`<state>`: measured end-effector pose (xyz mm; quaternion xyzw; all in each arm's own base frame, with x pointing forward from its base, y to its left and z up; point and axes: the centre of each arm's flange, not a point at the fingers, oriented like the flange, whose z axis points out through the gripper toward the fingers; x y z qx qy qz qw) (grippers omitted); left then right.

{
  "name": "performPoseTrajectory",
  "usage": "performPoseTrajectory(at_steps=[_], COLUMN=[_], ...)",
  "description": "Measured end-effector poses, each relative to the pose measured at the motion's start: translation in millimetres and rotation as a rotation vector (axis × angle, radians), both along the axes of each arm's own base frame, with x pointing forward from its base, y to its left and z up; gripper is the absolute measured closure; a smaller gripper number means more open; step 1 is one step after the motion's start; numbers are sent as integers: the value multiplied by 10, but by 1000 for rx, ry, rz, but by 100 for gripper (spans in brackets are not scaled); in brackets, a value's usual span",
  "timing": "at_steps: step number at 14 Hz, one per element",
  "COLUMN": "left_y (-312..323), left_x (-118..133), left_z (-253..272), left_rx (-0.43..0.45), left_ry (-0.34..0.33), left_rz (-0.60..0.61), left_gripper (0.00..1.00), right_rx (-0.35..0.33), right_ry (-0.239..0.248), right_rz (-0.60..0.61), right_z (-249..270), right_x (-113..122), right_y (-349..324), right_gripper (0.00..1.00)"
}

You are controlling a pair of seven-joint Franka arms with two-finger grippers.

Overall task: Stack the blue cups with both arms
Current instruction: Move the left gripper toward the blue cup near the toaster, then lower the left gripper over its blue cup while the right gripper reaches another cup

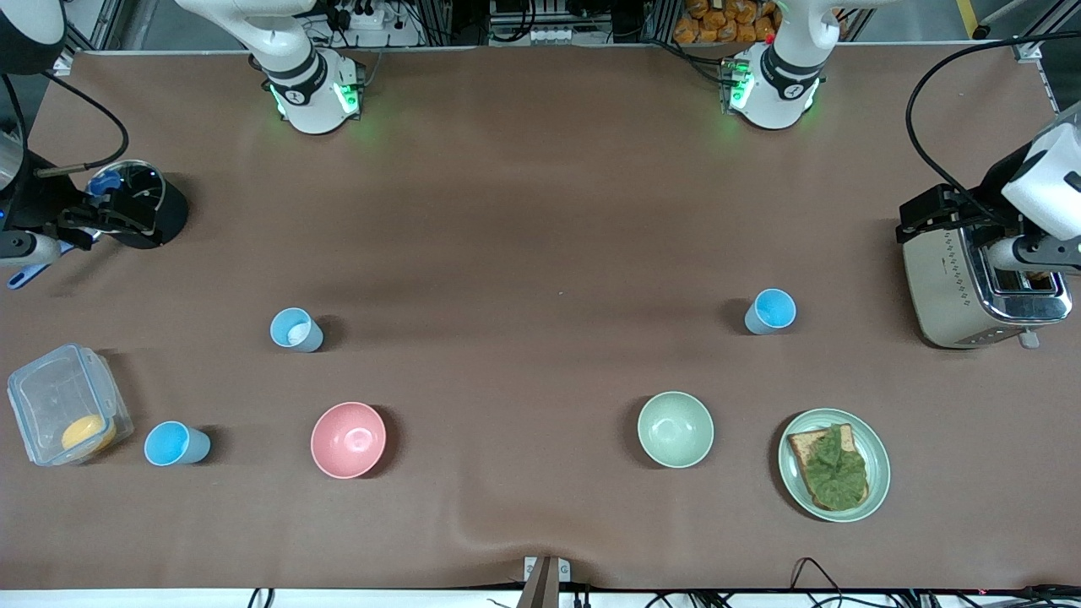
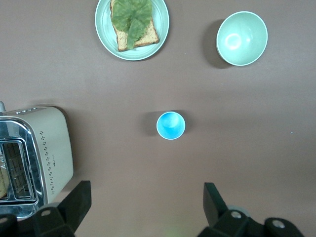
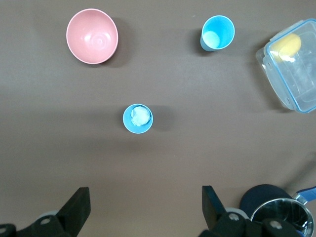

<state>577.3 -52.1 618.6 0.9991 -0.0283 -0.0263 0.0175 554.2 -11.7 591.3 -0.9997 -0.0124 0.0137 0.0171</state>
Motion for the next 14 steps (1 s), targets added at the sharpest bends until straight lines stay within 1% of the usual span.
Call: performPoseTrajectory(at_steps=[5, 6, 8, 9, 11, 13, 14], left_y=[1, -9, -91, -156, -356, -598, -744], left_x=[3, 15, 107, 180, 338, 507, 587], left_z=[-4, -41, -285, -481, -1017, -1763, -2131], left_rx=[0, 1, 10, 16, 34, 90, 110], left_ry=[1, 8, 52, 83, 165, 246, 264], left_rz=[2, 13, 73, 96, 91, 51, 39], left_gripper=[0, 0, 0, 0, 0, 0, 0], right_rx=[0, 0, 0, 0, 0, 0, 0], right_ry=[-2, -2, -2, -2, -2, 1, 11], right_rz=[-9, -10, -10, -10, -10, -9, -10], right_z=[9, 10, 13, 14, 17, 8, -15], right_x=[1, 1, 1, 1, 0, -2, -4], right_y=[0, 0, 0, 0, 0, 1, 2], right_gripper=[0, 0, 0, 0, 0, 0, 0])
